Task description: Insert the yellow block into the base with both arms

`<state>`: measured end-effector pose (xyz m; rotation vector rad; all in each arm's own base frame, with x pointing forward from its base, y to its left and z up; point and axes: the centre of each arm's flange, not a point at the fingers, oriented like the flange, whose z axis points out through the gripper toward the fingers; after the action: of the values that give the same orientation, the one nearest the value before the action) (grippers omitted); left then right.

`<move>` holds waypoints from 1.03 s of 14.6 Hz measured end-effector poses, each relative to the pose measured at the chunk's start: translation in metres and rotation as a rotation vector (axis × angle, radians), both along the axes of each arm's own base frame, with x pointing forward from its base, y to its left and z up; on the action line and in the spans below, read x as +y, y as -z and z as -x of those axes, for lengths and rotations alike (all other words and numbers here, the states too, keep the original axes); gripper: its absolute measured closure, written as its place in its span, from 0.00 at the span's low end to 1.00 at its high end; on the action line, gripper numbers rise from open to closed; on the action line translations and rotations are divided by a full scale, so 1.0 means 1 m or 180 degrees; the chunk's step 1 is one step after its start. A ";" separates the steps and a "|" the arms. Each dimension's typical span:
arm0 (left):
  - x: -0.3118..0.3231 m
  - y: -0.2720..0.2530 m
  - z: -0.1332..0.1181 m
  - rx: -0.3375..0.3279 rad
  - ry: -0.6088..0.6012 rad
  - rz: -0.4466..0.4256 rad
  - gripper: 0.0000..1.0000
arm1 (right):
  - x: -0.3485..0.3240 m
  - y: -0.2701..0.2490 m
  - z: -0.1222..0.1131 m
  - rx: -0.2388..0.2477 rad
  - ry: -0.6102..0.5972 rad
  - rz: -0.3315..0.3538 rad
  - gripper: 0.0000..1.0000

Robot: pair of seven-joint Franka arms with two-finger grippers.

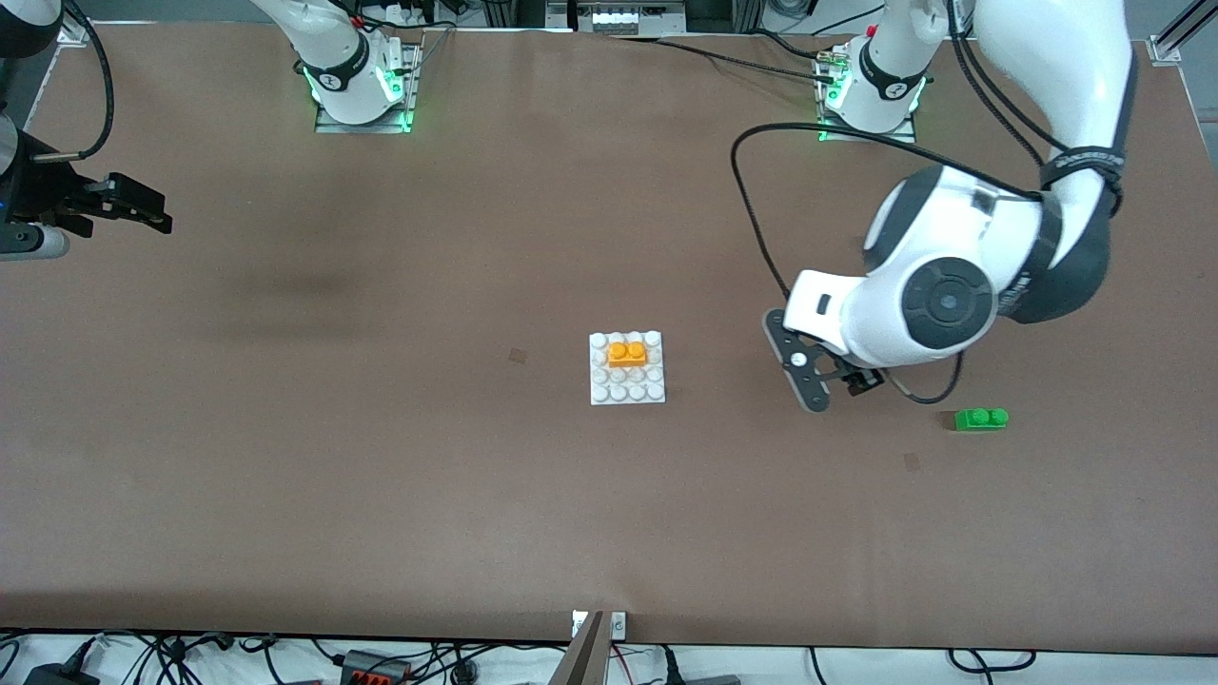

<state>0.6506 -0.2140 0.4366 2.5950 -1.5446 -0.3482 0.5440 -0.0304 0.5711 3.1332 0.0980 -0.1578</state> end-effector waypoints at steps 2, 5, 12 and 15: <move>0.028 -0.021 0.002 -0.0013 -0.0127 -0.0036 0.00 | -0.002 0.000 0.000 -0.0003 0.0014 0.0000 0.00; 0.072 -0.047 0.009 -0.0096 -0.0413 -0.0155 0.00 | -0.005 -0.001 0.000 -0.0006 0.0029 0.0000 0.00; 0.130 -0.124 0.055 -0.0498 -0.2252 -0.0449 0.00 | -0.002 -0.004 0.000 -0.0027 0.0015 0.0001 0.00; 0.135 -0.146 0.072 -0.0588 -0.2967 -0.0556 0.00 | 0.000 -0.005 0.000 -0.0034 0.0008 0.0002 0.00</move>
<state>0.5784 -0.0792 0.5823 3.1729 -0.1980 -0.1445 0.5443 -0.0307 0.5762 3.1331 0.0939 -0.1410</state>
